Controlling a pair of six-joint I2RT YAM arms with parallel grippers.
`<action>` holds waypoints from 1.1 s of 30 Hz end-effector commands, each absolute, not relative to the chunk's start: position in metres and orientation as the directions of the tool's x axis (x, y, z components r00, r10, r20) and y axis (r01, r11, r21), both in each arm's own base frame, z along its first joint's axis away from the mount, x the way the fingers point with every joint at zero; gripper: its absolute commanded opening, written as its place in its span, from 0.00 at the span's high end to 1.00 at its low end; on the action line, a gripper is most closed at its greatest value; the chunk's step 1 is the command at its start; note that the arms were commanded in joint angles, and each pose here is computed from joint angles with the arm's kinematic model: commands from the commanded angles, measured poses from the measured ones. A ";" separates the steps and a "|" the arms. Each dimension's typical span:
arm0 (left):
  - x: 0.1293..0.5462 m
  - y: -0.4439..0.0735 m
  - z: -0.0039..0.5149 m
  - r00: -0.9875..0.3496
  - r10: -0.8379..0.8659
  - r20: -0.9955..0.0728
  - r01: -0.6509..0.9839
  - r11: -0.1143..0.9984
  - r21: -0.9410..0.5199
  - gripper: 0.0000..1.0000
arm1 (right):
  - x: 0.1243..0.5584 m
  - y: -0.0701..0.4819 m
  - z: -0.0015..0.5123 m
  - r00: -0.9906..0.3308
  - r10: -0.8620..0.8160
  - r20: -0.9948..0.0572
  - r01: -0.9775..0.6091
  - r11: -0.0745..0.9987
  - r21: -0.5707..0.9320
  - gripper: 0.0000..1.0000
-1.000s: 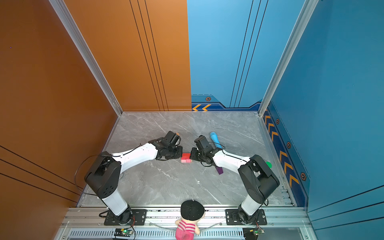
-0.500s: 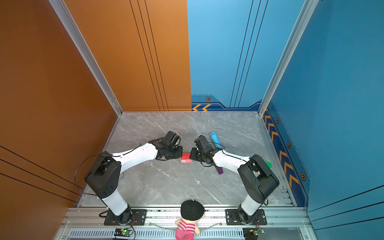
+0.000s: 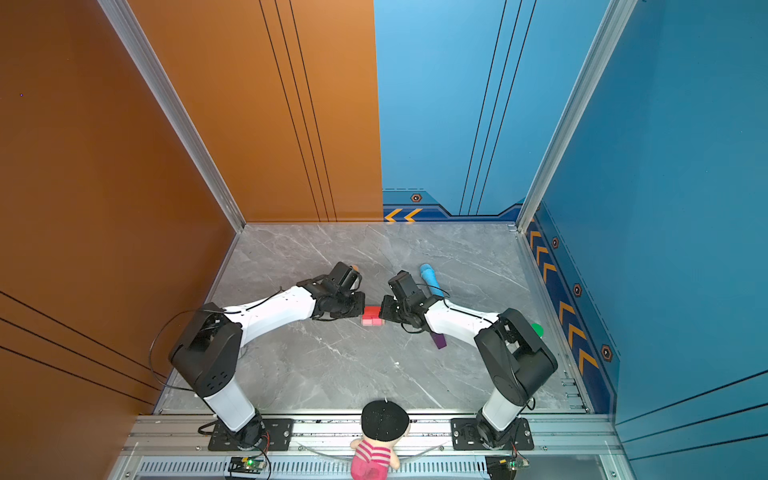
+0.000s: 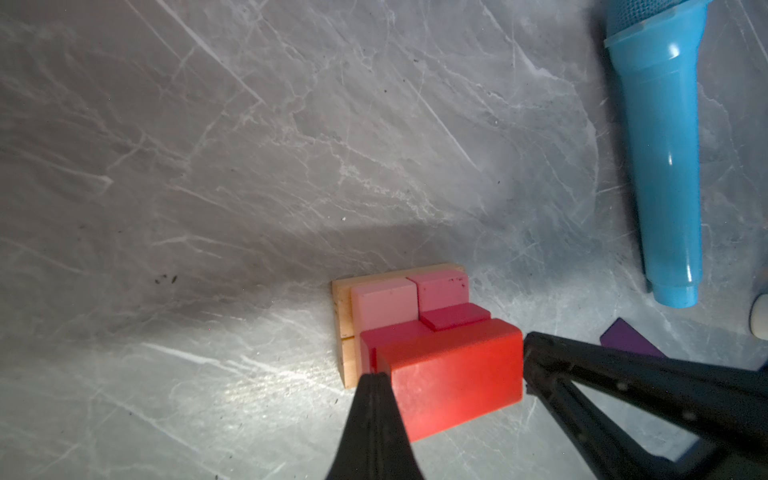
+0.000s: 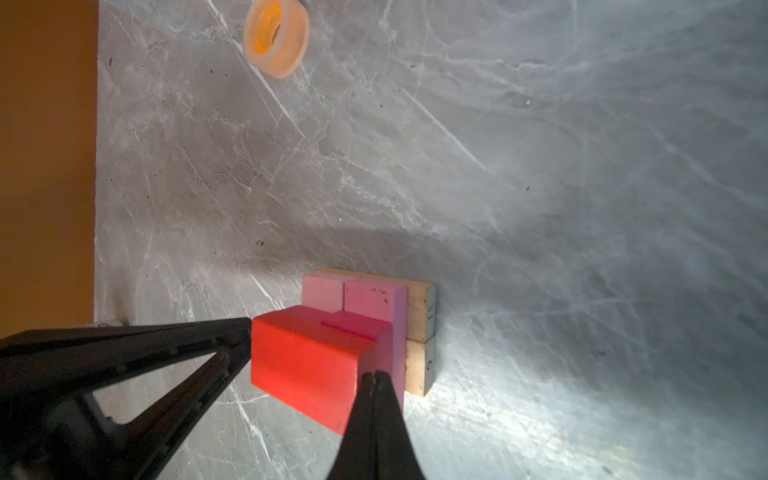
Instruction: Build the wood block tower
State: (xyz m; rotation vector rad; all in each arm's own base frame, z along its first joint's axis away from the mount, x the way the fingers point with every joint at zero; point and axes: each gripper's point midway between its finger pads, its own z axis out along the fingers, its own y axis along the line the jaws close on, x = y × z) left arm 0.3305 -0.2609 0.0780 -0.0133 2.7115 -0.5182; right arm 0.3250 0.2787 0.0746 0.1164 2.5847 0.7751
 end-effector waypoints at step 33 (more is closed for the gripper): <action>0.330 -0.252 0.086 -0.919 -0.085 -0.385 0.057 0.938 -0.342 0.89 | 0.329 0.281 0.076 -0.907 0.214 -0.364 -0.022 0.836 0.549 1.00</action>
